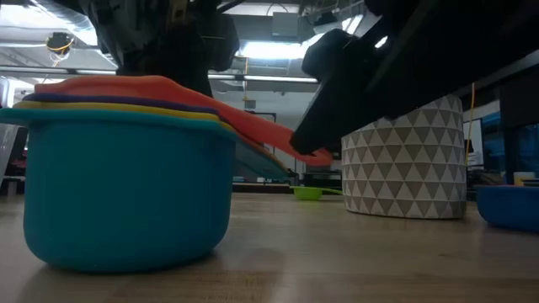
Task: Nest measuring cups in basket
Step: Stack the orange measuring cup on top of the dark blue measuring cup
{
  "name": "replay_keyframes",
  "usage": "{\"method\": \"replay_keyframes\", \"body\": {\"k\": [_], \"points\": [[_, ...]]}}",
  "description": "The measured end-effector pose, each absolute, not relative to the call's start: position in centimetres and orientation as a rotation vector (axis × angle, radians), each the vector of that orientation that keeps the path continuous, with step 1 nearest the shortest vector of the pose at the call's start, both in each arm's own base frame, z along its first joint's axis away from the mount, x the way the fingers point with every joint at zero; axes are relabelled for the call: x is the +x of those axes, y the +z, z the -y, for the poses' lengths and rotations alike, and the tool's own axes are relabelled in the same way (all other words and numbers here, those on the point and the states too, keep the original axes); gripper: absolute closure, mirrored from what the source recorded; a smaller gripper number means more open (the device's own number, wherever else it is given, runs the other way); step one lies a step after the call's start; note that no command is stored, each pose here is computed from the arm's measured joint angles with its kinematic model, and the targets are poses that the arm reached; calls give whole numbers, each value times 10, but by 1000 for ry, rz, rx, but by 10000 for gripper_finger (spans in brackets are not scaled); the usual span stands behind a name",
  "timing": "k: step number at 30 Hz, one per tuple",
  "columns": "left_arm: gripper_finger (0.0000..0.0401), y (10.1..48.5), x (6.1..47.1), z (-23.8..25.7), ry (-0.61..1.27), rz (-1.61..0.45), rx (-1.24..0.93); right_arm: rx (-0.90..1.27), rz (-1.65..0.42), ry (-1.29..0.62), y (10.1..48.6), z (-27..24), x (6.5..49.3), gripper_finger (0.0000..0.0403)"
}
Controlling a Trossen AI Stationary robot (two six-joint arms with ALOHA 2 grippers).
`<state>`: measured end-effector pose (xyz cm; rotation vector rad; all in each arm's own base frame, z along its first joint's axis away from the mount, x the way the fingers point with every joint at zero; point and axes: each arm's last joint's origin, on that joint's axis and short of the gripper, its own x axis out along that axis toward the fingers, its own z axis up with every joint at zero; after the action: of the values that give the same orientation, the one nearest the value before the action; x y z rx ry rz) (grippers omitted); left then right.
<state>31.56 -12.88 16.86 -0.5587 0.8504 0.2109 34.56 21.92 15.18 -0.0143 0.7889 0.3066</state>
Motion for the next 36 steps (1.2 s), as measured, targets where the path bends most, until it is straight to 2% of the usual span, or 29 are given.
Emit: {"method": "replay_keyframes", "body": {"k": [12, 29, 36], "points": [[260, 147, 318, 137, 221, -912, -592, -1, -789, 272, 152, -206, 354, 75], [260, 150, 324, 138, 188, -855, -613, -34, -782, 265, 152, -197, 359, 75], [260, 150, 324, 138, 188, -855, -612, -30, -889, 323, 163, -203, 357, 75]]}}
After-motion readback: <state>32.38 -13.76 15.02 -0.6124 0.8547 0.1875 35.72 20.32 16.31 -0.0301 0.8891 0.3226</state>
